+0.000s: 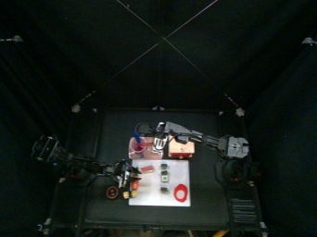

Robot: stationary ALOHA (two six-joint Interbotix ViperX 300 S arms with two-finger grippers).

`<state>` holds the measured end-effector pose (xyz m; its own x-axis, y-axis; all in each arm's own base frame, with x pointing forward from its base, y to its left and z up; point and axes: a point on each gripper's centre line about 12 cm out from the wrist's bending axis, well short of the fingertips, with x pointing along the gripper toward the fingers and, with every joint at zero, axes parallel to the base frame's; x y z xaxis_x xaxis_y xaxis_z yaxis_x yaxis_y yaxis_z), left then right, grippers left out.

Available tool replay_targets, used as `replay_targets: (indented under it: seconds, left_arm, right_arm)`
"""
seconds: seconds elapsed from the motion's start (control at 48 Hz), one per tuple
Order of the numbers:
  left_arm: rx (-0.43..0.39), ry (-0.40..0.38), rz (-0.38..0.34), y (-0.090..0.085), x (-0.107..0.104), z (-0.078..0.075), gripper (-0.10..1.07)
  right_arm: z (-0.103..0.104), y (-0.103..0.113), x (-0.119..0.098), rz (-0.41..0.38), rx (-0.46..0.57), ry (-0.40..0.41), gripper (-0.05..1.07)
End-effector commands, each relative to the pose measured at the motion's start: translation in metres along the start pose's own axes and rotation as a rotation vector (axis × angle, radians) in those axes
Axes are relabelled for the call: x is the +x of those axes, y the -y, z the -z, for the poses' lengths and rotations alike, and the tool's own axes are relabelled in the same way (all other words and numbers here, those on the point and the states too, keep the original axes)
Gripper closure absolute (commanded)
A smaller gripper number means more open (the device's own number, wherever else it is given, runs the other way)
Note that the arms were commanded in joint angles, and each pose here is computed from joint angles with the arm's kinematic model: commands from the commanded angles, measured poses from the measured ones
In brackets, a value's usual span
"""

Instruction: Grab spoon handle

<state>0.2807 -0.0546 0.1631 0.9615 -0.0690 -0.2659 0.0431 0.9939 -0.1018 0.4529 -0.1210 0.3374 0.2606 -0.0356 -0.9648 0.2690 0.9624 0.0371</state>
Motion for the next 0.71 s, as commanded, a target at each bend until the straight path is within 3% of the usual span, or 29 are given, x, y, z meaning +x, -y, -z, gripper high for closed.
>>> replay_targets:
  seconds: [0.0, 0.146, 0.438, 0.688]
  left_arm:
    - [-0.004, 0.018, 0.003, 0.0011, 0.0004, -0.0050, 0.23]
    - [-0.005, 0.019, 0.002, 0.0011, 0.0002, -0.0054, 0.23]
    - [-0.005, 0.016, 0.001, 0.0009, 0.0002, -0.0044, 0.23]
    - [-0.006, 0.016, 0.001, 0.0008, 0.0002, -0.0044, 0.23]
  right_arm:
    - [-0.0093, 0.0012, -0.0329, -0.002, -0.001, 0.097, 0.83]
    - [-0.0123, 0.0014, -0.0296, -0.002, -0.001, 0.095, 0.76]
    - [-0.0120, 0.0014, -0.0284, -0.002, 0.000, 0.088, 0.50]
    - [-0.0120, 0.0019, -0.0289, 0.002, -0.001, 0.088, 0.43]
